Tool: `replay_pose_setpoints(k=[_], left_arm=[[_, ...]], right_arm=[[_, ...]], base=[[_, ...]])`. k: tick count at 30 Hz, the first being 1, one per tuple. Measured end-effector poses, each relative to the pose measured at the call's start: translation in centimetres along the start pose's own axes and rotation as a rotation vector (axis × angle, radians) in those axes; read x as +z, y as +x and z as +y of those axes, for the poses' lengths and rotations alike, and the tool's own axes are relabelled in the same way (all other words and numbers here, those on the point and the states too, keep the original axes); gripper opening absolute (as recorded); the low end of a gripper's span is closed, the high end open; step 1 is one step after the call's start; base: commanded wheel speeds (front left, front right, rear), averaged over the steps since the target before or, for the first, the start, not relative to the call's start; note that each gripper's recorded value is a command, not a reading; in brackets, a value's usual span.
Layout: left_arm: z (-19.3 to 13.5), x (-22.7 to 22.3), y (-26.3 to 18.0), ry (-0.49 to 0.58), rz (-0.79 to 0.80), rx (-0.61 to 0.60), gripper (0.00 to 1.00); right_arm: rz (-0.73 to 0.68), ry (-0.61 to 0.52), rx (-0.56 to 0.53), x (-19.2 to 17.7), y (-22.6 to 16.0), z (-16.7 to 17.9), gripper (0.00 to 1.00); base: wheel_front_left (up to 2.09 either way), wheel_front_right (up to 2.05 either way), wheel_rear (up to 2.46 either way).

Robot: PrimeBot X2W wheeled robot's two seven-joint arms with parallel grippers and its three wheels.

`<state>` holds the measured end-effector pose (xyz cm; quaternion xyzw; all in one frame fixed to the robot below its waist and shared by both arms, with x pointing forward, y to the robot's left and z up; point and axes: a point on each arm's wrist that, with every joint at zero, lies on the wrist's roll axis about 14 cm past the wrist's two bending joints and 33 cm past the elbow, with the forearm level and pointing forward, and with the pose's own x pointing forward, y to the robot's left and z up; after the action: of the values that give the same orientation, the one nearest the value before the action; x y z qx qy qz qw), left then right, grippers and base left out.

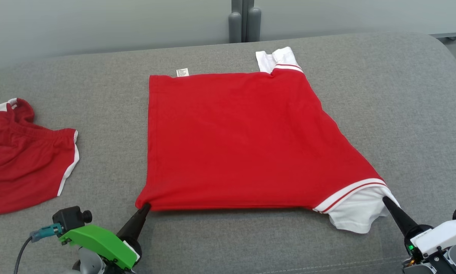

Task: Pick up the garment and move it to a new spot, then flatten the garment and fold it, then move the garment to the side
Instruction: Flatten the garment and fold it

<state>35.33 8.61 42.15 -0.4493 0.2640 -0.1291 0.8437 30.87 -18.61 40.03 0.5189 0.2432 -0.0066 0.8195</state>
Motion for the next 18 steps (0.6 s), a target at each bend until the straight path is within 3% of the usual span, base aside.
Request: replay_pose_setpoints(k=[1,2,3,4,5,6,7,8,18], left_arm=[[0.1,0.0,0.0,0.004,-0.002,0.006,0.00],[0.2,0.1,0.1,0.004,-0.008,0.013,0.00],[0.3,0.2,0.1,0.008,-0.014,0.018,0.00],[0.3,0.2,0.1,0.008,-0.014,0.018,0.00],[0.4,0.3,0.2,0.013,-0.018,0.024,0.20],[0.4,0.3,0.3,0.016,-0.018,0.026,0.20],[0.5,0.2,0.4,0.015,-0.018,0.029,0.68],[0.8,0.3,0.4,0.016,-0.022,0.039,1.00],[1.7,0.7,0.5,0.024,-0.051,0.072,1.00]], right_arm=[[0.000,-0.007,-0.001,0.0,0.0,0.0,0.17],[0.001,-0.013,-0.004,0.0,0.0,-0.1,0.40],[0.002,-0.016,-0.006,0.0,0.1,-0.2,0.75],[0.002,-0.016,-0.006,0.0,0.1,-0.2,1.00],[0.002,-0.016,-0.007,0.0,0.1,-0.2,1.00],[0.003,-0.017,-0.007,0.0,0.2,-0.2,1.00],[0.001,-0.020,-0.007,0.1,0.4,-0.1,1.00],[0.001,-0.023,-0.005,0.2,0.5,0.0,1.00],[-0.009,-0.028,0.031,0.6,1.2,1.2,1.00]], base=[[0.00,0.00,0.00],[0.00,0.00,0.00],[0.00,0.00,0.00],[0.00,0.00,0.00],[0.00,0.00,0.00],[0.00,0.00,0.00],[0.00,0.00,0.00],[0.00,0.00,0.00],[0.00,0.00,0.00]])
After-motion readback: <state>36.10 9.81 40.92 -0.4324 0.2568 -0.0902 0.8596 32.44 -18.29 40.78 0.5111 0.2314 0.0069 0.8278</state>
